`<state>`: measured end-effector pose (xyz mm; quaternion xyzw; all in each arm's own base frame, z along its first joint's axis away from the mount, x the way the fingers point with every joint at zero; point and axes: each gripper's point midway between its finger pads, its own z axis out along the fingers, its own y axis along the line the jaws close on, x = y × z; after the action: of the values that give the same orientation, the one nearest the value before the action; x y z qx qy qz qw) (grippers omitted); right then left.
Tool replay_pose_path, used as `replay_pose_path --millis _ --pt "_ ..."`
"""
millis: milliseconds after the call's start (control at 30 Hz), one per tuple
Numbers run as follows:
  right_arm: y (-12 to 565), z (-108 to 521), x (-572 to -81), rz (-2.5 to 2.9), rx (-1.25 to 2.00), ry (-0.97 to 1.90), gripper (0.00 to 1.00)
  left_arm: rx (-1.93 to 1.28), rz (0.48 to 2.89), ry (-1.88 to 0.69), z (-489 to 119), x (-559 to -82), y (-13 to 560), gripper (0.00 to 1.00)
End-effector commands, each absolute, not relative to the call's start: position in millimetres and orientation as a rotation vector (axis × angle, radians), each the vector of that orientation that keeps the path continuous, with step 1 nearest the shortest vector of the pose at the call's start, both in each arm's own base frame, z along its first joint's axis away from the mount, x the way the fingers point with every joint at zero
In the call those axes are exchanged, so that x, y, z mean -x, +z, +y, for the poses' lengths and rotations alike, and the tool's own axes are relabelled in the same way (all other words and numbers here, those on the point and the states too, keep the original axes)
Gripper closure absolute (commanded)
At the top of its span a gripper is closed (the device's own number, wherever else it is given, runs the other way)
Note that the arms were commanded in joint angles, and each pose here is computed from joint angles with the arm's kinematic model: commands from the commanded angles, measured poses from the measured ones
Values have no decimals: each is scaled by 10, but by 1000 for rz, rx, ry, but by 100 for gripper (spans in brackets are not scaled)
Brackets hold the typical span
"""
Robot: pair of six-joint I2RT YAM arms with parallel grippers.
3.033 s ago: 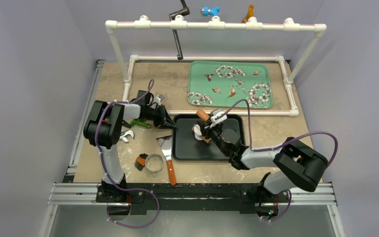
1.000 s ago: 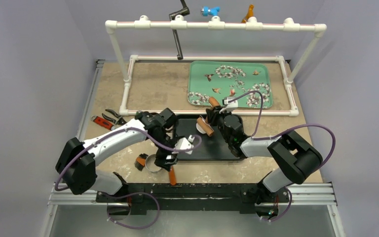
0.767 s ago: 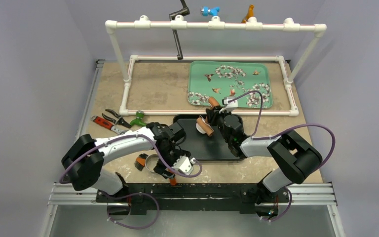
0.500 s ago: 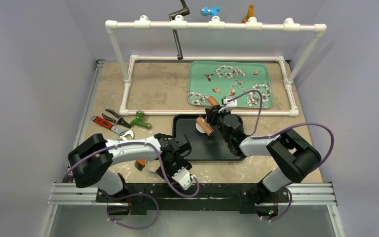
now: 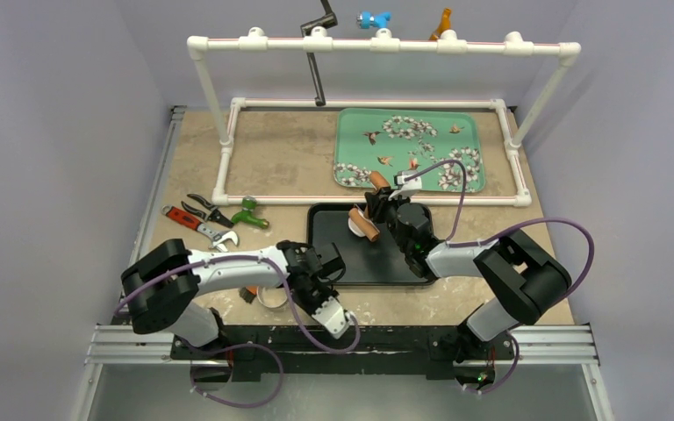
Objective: Roll out the dumpling wrappers from the dough
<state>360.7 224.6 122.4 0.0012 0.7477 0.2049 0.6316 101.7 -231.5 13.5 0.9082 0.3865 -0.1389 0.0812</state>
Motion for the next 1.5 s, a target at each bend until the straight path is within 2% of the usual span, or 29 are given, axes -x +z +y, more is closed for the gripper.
replay_pose_path --millis 0,100,433,667,833,967,1100,1233,1467 --pt "952 2218 -3543 1804 36 432 100 -2437 1337 -643 -2634 -1113 671 100" --pt "945 2230 -3542 1808 39 438 100 -2264 1433 -811 -2696 -1213 1083 100" --pt "957 2231 -3543 1809 26 442 100 -1944 1502 -1073 -2930 -1403 1932 100" --pt "937 2255 -3590 1827 -36 457 100 -1674 1540 -991 -3374 -2084 2598 100" --pt "913 2230 -3594 1829 -114 479 100 -1290 1639 -941 -3609 -2903 3090 100" --pt "895 2197 -3614 1823 -193 489 100 -918 1803 -796 -3619 -3553 3076 100" --pt "905 2028 -3635 1803 -291 425 100 -723 1890 -813 -3661 -3736 2989 100" --pt "910 1985 -3631 1795 -396 447 100 -643 1892 -806 -3722 -3926 3002 100" --pt "919 1969 -3647 1790 -473 420 100 -589 1928 -943 -3990 -4017 2874 100"
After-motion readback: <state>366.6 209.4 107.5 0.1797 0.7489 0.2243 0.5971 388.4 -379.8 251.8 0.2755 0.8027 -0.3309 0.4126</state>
